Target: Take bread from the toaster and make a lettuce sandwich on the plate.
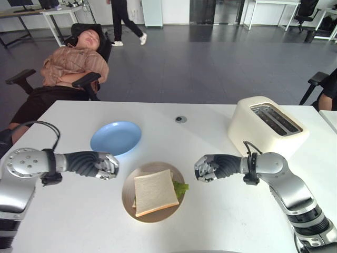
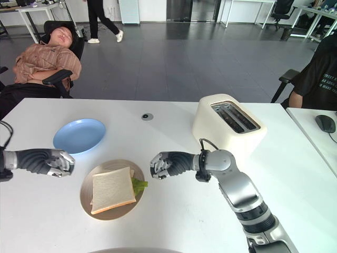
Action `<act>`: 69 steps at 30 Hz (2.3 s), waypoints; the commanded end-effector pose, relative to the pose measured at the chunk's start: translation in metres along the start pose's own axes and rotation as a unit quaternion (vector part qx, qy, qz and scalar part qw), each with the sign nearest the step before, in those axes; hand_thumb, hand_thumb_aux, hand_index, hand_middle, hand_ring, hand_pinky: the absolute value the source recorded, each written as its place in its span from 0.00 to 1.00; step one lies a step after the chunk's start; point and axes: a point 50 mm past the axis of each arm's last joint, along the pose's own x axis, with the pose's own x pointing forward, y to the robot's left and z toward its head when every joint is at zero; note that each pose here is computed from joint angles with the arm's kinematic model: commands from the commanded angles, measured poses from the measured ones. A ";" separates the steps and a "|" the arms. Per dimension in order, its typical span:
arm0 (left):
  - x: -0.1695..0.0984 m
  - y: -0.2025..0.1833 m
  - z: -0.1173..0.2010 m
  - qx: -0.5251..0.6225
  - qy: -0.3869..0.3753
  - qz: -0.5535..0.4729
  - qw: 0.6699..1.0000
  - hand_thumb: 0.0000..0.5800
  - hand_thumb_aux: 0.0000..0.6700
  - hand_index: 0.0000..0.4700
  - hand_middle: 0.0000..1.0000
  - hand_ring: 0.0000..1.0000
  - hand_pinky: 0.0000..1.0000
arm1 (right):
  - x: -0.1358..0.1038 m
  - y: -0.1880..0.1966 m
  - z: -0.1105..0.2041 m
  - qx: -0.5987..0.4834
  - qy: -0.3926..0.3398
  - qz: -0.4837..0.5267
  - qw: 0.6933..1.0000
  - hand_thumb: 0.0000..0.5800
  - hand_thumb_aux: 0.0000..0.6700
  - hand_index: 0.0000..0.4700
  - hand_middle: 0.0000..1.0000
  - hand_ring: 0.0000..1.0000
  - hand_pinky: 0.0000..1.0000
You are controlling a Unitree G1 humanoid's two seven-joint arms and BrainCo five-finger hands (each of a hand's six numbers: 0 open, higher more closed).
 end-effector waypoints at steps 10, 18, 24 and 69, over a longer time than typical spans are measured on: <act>0.002 -0.069 -0.023 0.078 0.095 -0.225 0.967 1.00 1.00 1.00 1.00 1.00 1.00 | -0.003 0.045 -0.043 0.015 0.108 0.176 0.978 1.00 1.00 1.00 1.00 1.00 1.00; 0.028 -0.097 0.026 0.017 -0.074 -0.276 0.958 1.00 1.00 1.00 1.00 1.00 1.00 | 0.004 0.052 -0.046 0.018 0.110 0.191 0.975 1.00 1.00 1.00 1.00 1.00 1.00; 0.049 -0.094 0.039 0.015 -0.120 -0.264 0.957 1.00 1.00 1.00 1.00 1.00 1.00 | 0.013 0.058 -0.052 0.029 0.112 0.181 0.977 1.00 1.00 1.00 1.00 1.00 1.00; 0.048 -0.090 -0.020 0.060 0.058 -0.278 0.957 1.00 1.00 1.00 1.00 1.00 1.00 | 0.031 0.053 -0.058 0.045 0.097 0.146 0.984 1.00 1.00 1.00 1.00 1.00 1.00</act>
